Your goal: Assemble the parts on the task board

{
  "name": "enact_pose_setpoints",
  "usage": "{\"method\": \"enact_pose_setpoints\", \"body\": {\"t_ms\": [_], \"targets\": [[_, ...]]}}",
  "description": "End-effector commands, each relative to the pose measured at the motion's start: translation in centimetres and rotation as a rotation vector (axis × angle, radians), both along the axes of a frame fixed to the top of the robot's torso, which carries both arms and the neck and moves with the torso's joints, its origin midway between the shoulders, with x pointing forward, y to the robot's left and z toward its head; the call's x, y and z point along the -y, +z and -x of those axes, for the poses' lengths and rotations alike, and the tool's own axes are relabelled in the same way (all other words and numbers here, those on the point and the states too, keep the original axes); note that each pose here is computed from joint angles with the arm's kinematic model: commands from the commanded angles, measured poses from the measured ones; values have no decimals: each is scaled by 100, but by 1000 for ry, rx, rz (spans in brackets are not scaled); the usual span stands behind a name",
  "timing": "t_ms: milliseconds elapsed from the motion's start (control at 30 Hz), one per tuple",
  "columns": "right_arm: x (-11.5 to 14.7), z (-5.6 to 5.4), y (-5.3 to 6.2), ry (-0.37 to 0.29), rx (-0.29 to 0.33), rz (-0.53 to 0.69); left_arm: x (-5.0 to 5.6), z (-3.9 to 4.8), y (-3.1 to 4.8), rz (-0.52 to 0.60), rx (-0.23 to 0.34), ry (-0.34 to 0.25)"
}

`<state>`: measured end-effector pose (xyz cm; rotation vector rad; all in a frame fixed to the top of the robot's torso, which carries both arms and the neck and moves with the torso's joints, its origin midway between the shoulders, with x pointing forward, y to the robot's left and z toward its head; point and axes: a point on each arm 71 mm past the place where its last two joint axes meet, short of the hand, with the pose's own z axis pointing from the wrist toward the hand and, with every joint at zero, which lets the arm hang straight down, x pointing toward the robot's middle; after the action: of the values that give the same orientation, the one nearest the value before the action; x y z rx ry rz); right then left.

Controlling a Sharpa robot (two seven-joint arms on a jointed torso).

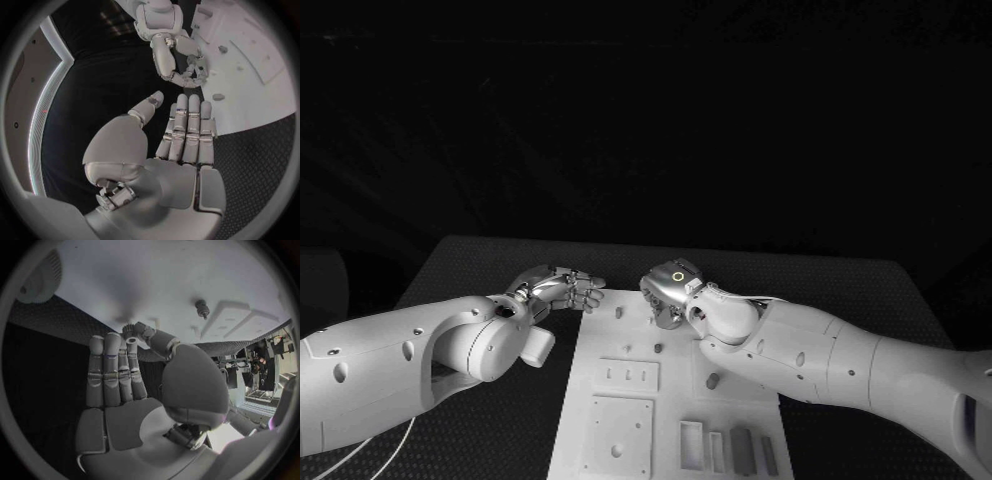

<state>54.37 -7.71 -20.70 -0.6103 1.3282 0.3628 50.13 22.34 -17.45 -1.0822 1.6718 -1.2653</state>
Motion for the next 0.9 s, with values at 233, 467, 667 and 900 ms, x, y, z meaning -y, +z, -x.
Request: {"method": "enact_pose_setpoints", "body": {"t_ms": [233,467,667,900], "targets": [[56,-28,-56,-16,-56,-7,27,3,13,4,5,-16],[79,-35,-46,-21,-54,-19,23,2,13,3,5,-13],[106,-30,-27,-31,-57,-52,6,-4,11,5,2,-7],[149,-32,9,-40,-36,-84,3,-3,10,5,0,-7]]}}
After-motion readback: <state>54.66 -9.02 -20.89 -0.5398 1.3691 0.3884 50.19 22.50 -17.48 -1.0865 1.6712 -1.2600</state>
